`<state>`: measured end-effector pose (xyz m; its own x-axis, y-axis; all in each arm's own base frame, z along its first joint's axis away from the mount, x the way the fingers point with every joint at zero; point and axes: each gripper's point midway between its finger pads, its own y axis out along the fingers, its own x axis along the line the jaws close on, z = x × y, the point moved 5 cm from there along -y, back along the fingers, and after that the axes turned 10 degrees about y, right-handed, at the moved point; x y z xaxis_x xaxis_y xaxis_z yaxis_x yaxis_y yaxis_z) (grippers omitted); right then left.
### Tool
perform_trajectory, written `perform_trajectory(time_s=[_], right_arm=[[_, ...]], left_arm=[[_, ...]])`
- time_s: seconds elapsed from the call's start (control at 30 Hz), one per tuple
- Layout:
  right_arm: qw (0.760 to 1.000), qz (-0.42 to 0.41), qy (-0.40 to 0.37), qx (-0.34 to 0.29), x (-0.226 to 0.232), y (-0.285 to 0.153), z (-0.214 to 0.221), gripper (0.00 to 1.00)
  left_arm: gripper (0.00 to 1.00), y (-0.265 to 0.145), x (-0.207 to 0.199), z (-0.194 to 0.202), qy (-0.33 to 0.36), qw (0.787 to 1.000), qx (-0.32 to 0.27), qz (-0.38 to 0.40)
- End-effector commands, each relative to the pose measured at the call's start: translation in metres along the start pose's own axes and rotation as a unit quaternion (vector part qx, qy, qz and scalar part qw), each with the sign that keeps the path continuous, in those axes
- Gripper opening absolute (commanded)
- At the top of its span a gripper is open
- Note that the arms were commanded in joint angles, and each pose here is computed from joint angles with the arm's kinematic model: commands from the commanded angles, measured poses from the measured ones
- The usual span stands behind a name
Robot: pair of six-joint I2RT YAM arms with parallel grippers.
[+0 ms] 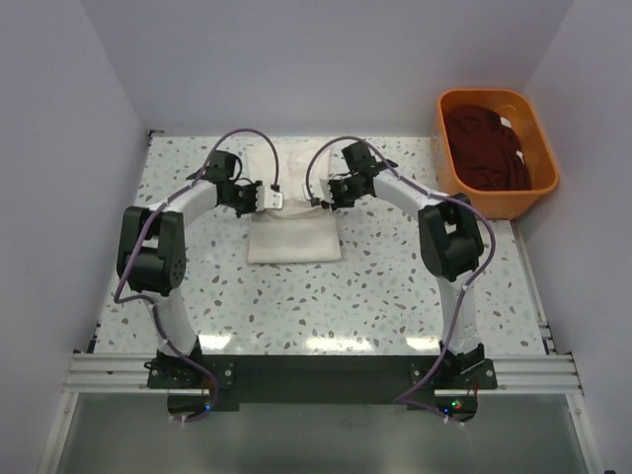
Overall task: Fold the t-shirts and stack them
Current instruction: Fold the tshirt
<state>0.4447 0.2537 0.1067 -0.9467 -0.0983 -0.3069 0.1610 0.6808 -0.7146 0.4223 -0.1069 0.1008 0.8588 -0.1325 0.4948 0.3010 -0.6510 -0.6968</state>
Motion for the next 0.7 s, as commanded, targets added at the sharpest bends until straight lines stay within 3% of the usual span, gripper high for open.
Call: perform_trajectory(time_s=[0.0, 0.13, 0.17, 0.2, 0.23, 0.27, 0.37, 0.53, 0.67], right_arm=[[0.999, 0.022, -0.033, -0.023, -0.018, -0.001, -0.012, 0.21], [0.998, 0.061, -0.005, -0.027, -0.031, -0.007, -0.017, 0.32], [0.997, 0.068, -0.005, -0.027, -0.033, -0.011, -0.020, 0.42], [0.996, 0.084, -0.006, -0.030, -0.038, -0.014, -0.023, 0.46], [0.996, 0.091, 0.007, -0.024, -0.036, -0.017, -0.021, 0.47], [0.995, 0.097, 0.009, -0.024, -0.035, -0.021, -0.023, 0.48], [0.993, 0.111, 0.024, -0.023, -0.028, -0.043, -0.033, 0.49], [0.995, 0.076, 0.059, -0.028, 0.017, -0.074, -0.049, 0.49], [0.997, 0.032, 0.064, -0.025, 0.064, -0.068, -0.060, 0.45]], left_arm=[[0.00, -0.005, 0.025, 0.008, 0.011, 0.999, 0.010, -0.038], [0.04, -0.011, 0.022, 0.016, -0.013, 0.999, 0.026, -0.044], [0.06, -0.015, 0.021, 0.017, -0.016, 0.998, 0.029, -0.046], [0.09, -0.017, 0.020, 0.017, -0.021, 0.998, 0.030, -0.048], [0.16, -0.017, 0.017, 0.018, -0.025, 0.998, 0.034, -0.053], [0.35, -0.024, 0.020, 0.016, -0.041, 0.996, 0.040, -0.068], [0.54, -0.042, 0.024, 0.009, -0.082, 0.990, 0.038, -0.111], [0.60, -0.064, -0.009, -0.001, -0.123, 0.985, 0.030, -0.118], [0.62, -0.074, -0.044, -0.020, -0.120, 0.988, 0.008, -0.092]])
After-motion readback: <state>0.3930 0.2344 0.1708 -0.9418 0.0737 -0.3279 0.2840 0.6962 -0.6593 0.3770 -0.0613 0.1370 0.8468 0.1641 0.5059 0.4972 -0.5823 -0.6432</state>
